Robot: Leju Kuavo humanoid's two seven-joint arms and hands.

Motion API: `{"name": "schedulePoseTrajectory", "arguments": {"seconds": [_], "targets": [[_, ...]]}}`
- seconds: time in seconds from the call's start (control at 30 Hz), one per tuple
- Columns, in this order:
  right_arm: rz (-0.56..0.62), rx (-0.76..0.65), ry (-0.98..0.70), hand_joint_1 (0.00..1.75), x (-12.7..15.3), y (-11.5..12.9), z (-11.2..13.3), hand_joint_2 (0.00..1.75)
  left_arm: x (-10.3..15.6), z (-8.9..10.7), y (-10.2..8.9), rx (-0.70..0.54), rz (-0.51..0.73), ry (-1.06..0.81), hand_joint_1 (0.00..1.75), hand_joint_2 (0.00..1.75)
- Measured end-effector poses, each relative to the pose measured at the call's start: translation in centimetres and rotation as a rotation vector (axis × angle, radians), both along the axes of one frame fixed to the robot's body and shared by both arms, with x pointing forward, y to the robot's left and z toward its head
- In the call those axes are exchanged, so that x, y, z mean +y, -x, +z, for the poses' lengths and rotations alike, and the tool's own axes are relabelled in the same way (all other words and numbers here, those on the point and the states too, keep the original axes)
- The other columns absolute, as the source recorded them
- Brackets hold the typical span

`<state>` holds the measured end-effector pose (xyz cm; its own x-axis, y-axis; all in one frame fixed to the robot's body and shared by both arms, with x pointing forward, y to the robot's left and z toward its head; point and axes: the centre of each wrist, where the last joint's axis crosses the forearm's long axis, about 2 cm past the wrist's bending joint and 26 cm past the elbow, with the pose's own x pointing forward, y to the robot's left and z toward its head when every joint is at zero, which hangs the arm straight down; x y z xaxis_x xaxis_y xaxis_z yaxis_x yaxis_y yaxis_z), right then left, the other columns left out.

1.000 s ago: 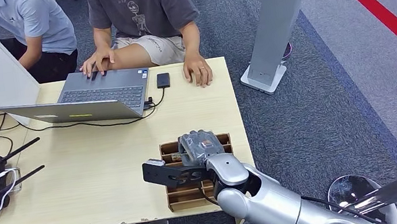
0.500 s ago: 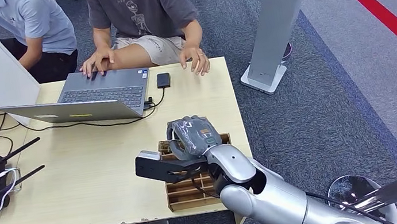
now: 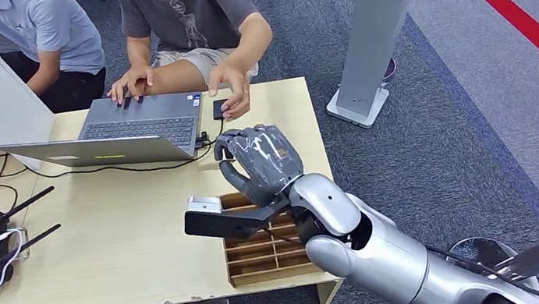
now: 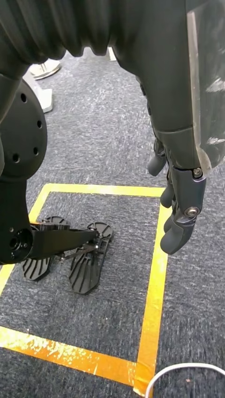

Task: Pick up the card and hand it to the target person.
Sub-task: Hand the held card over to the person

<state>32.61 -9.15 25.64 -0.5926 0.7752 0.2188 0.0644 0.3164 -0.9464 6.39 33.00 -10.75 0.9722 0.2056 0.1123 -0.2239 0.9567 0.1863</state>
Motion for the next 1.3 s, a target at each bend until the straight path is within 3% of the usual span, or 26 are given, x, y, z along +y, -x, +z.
{"name": "schedulePoseTrajectory", "arguments": {"seconds": [0.2,0.4,0.73,0.87,1.3], "targets": [[0.036,-0.069,-0.01,1.75,-0.8,-4.8,1.7,1.75,0.2,0.0,-0.1,-0.027,-0.025,0.003,0.0,1.75],[0.033,-0.004,-0.002,1.75,-1.7,-9.5,2.6,1.75,0.5,0.1,-0.1,-0.048,-0.037,0.005,0.0,1.75],[-0.112,-0.033,0.138,1.75,-3.4,-12.9,3.0,1.75,1.0,0.1,-0.2,-0.054,-0.047,0.001,0.0,1.75],[-0.16,-0.056,0.194,0.0,-3.9,-13.4,2.7,1.75,1.2,0.1,-0.2,-0.049,-0.046,-0.002,0.0,1.75],[-0.234,-0.102,0.378,0.0,-4.3,-13.7,1.0,1.75,1.3,0.1,-0.2,-0.039,-0.05,-0.004,0.0,1.75]]}}
